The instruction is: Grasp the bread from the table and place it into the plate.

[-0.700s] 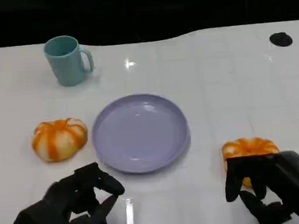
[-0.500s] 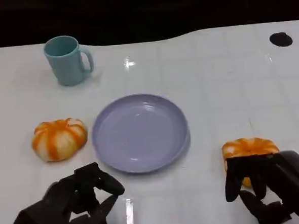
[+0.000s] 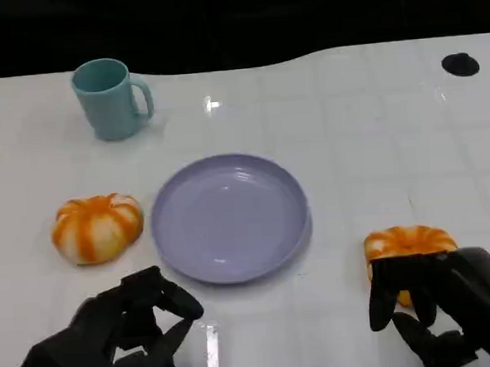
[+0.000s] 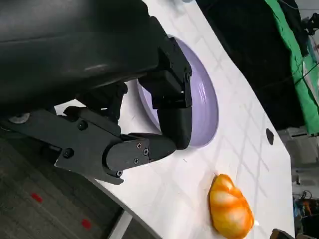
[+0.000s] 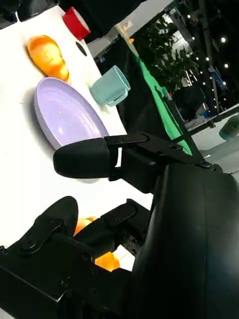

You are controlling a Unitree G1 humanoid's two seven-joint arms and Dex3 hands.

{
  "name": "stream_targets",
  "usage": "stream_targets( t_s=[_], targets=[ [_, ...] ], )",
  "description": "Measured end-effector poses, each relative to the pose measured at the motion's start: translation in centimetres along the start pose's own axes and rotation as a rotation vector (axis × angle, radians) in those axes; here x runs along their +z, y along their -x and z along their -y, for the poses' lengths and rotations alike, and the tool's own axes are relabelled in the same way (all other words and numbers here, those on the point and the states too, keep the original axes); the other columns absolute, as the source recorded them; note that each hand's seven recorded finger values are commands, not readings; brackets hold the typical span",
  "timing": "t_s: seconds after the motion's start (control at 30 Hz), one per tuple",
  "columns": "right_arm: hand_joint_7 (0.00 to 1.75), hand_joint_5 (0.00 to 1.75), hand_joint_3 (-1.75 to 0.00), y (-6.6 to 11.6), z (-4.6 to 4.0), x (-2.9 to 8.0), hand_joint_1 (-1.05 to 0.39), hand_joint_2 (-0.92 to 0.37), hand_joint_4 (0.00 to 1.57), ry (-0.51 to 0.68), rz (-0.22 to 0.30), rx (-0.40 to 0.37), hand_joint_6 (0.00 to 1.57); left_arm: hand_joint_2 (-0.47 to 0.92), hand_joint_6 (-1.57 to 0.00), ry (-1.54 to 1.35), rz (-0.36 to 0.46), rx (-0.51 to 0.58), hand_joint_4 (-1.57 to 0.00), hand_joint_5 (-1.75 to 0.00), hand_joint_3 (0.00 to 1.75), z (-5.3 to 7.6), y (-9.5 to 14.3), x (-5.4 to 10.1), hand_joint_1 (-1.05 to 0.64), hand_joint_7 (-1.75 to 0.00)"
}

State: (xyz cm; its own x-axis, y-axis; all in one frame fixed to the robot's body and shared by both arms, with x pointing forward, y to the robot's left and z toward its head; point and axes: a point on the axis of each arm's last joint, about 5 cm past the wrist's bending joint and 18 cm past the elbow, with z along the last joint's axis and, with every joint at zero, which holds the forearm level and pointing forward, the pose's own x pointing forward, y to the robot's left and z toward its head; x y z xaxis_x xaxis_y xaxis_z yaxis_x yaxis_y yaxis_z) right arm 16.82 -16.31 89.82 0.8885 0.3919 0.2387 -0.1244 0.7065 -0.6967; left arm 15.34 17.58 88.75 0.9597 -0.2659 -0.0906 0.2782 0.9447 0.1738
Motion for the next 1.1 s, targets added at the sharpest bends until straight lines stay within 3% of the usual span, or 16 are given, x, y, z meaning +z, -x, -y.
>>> stream_targets(
  t_s=[0.23, 0.37, 0.43, 0.53, 0.63, 0.73, 0.93, 1.1],
  targets=[
    [1.32, 1.74, -1.51, 0.0, 0.00, 0.0, 0.09, -0.13, 0.97, 0.002, 0.001, -0.002, 0.91, 0.83, -0.63, 0.001, 0.000, 0.001, -0.73, -1.75, 0.63, 0.0, 0.0, 0.0, -0.31, -1.27],
    [1.03, 1.61, -1.44, 0.0, 0.04, 0.0, 0.08, -0.19, 0.89, -0.002, -0.004, -0.007, 0.90, 0.83, -0.63, 0.000, 0.000, 0.001, -0.73, -1.75, 0.63, 0.0, 0.0, 0.0, -0.31, -1.28],
    [0.80, 1.27, -1.24, -0.1, 0.08, 0.0, 0.02, -0.19, 0.81, 0.002, -0.020, -0.011, 0.84, 0.83, -0.63, -0.002, 0.000, 0.001, -0.73, -1.75, 0.63, -0.1, 0.0, 0.0, -0.31, -1.28],
    [0.54, 1.00, -1.03, -0.4, 0.58, 0.6, -0.07, -0.23, 0.71, 0.069, -0.037, -0.018, 0.77, 0.83, -0.63, -0.005, 0.001, 0.001, -0.74, -1.75, 0.63, -0.1, 0.0, 0.0, -0.31, -1.28],
    [0.23, 0.66, -0.50, -0.6, 1.35, 1.2, -0.16, -0.50, 0.64, 0.163, -0.060, 0.004, 0.74, 0.83, -0.63, -0.006, 0.001, 0.003, -0.74, -1.75, 0.63, -0.2, 0.0, 0.0, -0.31, -1.28],
    [0.04, 0.45, -0.17, -0.7, 2.22, 1.7, -0.23, -0.66, 0.52, 0.243, -0.080, 0.031, 0.66, 0.83, -0.63, -0.006, 0.001, 0.005, -0.74, -1.75, 0.63, -0.2, 0.1, 0.0, -0.30, -1.28],
    [0.00, 0.32, -0.03, -0.7, 4.00, 2.7, -0.38, -0.70, 0.24, 0.404, -0.130, 0.101, 0.42, 0.83, -0.62, -0.013, 0.000, 0.003, -0.74, -1.75, 0.63, -0.2, 0.1, 0.0, -0.29, -1.28],
    [0.00, 0.39, 0.00, -0.7, 5.06, 3.7, -0.47, -0.70, 0.10, 0.520, -0.161, 0.167, 0.36, 0.83, -0.62, -0.013, 0.000, -0.001, -0.74, -1.75, 0.63, -0.1, 0.0, 0.0, -0.30, -1.29]
  ],
)
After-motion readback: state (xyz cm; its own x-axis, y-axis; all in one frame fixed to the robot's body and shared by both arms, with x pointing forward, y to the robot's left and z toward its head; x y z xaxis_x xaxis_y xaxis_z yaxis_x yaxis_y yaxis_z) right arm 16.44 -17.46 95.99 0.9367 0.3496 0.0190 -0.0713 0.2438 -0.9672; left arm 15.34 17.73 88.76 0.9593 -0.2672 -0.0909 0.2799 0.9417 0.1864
